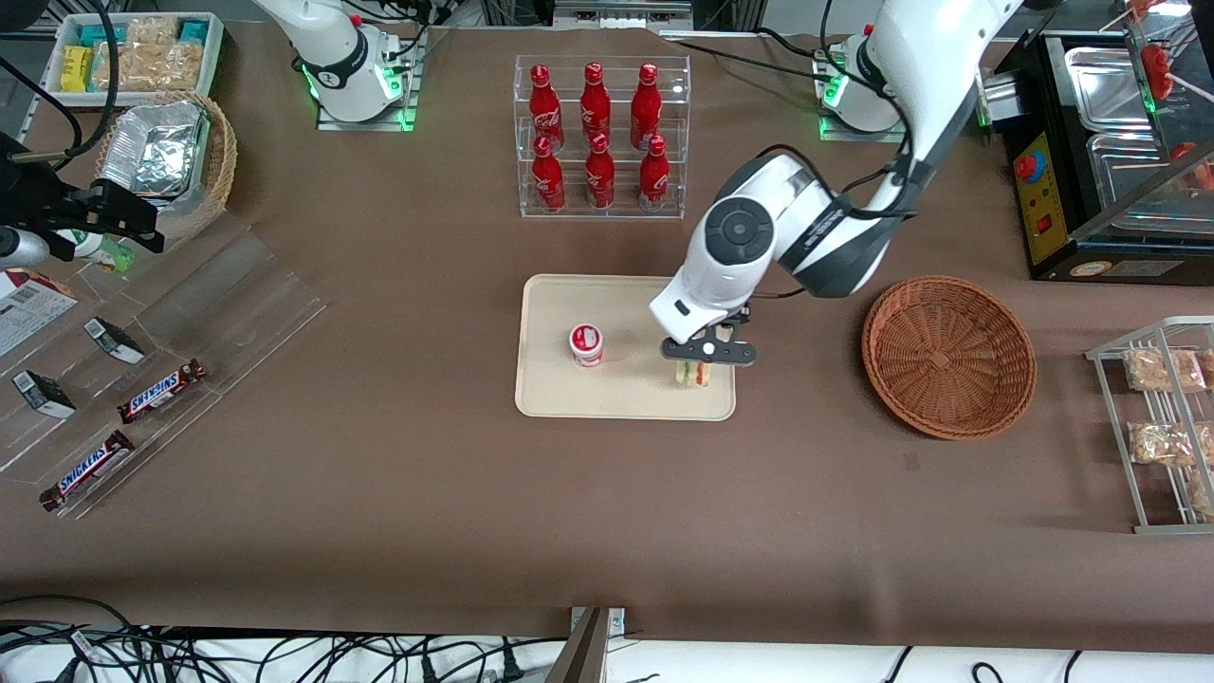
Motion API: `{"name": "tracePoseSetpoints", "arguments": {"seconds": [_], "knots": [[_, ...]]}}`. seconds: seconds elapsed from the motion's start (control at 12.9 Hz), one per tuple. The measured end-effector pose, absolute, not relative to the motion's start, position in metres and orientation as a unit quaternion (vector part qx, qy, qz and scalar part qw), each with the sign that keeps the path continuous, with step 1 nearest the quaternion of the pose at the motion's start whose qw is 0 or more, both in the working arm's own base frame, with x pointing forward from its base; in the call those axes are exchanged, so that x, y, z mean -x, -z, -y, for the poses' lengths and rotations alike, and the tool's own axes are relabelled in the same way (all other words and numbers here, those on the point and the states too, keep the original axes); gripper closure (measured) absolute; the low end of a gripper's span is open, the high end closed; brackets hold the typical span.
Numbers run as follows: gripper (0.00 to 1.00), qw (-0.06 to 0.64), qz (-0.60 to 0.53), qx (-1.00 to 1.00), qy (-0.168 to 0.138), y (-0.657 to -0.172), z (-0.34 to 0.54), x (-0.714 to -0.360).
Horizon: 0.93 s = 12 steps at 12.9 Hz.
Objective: Place sandwich from basket to tray
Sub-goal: 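Lower the sandwich onto the tray with the left gripper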
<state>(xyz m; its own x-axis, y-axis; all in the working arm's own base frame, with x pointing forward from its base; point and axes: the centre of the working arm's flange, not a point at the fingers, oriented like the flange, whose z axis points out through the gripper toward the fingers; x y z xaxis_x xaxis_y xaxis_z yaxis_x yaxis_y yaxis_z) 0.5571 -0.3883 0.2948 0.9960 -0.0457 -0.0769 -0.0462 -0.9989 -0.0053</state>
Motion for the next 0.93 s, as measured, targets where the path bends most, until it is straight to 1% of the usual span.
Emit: {"name": "tracePoseSetpoints", "arguments": {"seconds": [0.15, 0.46, 0.54, 0.7, 0.93], "knots": [[0.8, 0.023, -0.015, 0.999, -0.034, -0.268, 0.399, -0.55], [0.8, 0.031, -0.022, 0.998, -0.041, -0.235, 0.409, -0.541], [0.8, 0.035, -0.025, 0.998, -0.042, -0.23, 0.41, -0.54], [0.83, 0.038, -0.024, 0.998, -0.044, -0.224, 0.411, -0.538], [0.83, 0.039, -0.022, 0.998, -0.045, -0.221, 0.41, -0.538]]}}
